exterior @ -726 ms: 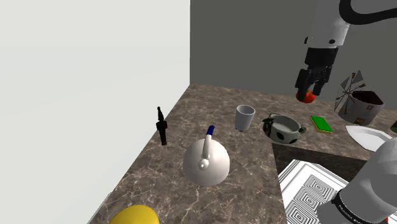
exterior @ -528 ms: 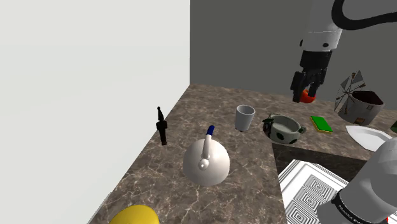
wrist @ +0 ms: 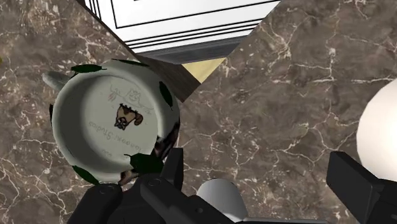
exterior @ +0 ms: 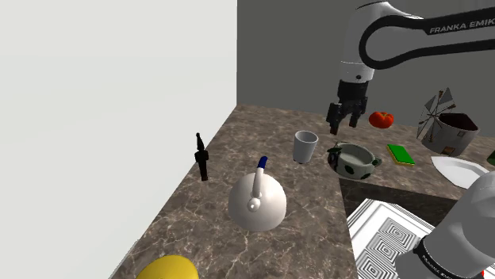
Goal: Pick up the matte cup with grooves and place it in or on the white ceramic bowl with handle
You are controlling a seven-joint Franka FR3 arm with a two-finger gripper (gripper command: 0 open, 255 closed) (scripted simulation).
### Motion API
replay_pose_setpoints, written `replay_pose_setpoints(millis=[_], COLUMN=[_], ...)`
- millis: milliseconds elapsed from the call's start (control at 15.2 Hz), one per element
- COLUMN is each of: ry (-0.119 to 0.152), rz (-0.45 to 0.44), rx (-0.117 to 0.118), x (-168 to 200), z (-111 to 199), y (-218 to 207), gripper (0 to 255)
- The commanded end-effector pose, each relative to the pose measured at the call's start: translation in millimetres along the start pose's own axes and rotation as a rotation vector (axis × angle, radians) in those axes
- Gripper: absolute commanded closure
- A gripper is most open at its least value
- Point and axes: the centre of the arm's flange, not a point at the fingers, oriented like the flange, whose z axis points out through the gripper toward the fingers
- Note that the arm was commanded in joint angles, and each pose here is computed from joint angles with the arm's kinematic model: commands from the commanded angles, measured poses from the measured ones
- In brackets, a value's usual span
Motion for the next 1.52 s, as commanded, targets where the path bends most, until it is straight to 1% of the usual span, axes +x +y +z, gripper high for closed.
replay_pose_setpoints(millis=[0,858,1320,1452], ry=[0.014,0.086,0.086,0.086], rz=[0.001,0.009,0.009,0.009], rx=[-0.01,-0.075,-0.075,-0.075], x=[18,153,156,157], z=[13,94,131,134], y=[-5,-43,-40,-40], gripper=[0,0,0,0])
